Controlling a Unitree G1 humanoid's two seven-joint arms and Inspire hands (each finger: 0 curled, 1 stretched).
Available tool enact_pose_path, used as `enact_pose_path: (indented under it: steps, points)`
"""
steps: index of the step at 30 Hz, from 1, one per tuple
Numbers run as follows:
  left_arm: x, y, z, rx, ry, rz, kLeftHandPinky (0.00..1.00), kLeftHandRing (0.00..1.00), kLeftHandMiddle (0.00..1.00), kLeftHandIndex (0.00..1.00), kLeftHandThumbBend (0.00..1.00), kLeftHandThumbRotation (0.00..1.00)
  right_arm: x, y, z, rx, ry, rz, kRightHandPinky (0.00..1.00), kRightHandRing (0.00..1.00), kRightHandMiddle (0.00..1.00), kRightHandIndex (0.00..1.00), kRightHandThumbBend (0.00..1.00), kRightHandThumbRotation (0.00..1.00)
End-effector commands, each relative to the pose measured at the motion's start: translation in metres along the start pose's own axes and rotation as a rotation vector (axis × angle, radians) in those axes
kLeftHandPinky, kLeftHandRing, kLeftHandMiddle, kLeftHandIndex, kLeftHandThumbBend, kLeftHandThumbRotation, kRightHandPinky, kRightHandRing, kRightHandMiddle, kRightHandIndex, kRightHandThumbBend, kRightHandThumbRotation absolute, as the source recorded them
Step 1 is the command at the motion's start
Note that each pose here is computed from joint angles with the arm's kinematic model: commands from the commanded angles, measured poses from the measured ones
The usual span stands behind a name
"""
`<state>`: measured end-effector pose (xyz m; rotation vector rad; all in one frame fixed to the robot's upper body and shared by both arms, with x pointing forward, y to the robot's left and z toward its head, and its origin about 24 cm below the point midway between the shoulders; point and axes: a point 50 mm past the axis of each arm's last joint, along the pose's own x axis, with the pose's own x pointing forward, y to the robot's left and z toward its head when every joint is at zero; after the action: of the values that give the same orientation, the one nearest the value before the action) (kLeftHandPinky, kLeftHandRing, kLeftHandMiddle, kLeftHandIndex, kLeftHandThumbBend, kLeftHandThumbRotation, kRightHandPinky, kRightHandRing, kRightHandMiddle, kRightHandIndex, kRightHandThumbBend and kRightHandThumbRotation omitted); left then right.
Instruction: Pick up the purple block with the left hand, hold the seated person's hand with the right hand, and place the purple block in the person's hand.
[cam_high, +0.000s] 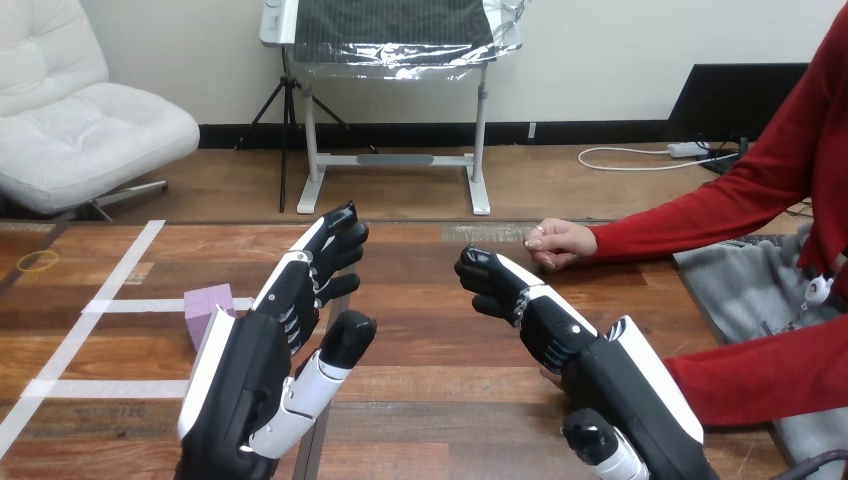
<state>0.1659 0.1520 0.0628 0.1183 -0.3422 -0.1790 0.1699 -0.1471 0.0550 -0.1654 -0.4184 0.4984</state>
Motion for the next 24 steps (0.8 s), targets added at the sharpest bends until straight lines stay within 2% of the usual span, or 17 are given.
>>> enact_pose_path:
  steps: [1, 11, 15, 24]
  points:
    - [0.012, 0.002, 0.013, 0.017, -0.078, -0.001, 0.83, 0.88, 0.88, 0.89, 0.79, 0.81, 0.012, -0.008, 0.011, -0.030, -0.084, -0.007, 0.90, 0.92, 0.92, 0.91, 0.99, 1.00]
    - [0.024, 0.012, 0.011, 0.114, -0.114, -0.006, 0.87, 0.91, 0.91, 0.89, 0.75, 0.80, 0.013, -0.009, 0.012, -0.030, -0.080, -0.007, 0.90, 0.92, 0.92, 0.91, 0.99, 1.00]
    - [0.033, 0.019, 0.008, 0.149, -0.128, 0.003, 0.87, 0.91, 0.91, 0.89, 0.73, 0.78, 0.013, -0.009, 0.012, -0.027, -0.084, -0.005, 0.90, 0.92, 0.91, 0.91, 0.99, 1.00]
    - [0.053, 0.037, 0.001, 0.246, -0.108, 0.012, 0.78, 0.88, 0.91, 0.88, 0.71, 0.71, 0.014, -0.009, 0.011, -0.030, -0.087, -0.003, 0.90, 0.92, 0.92, 0.91, 0.99, 1.00]
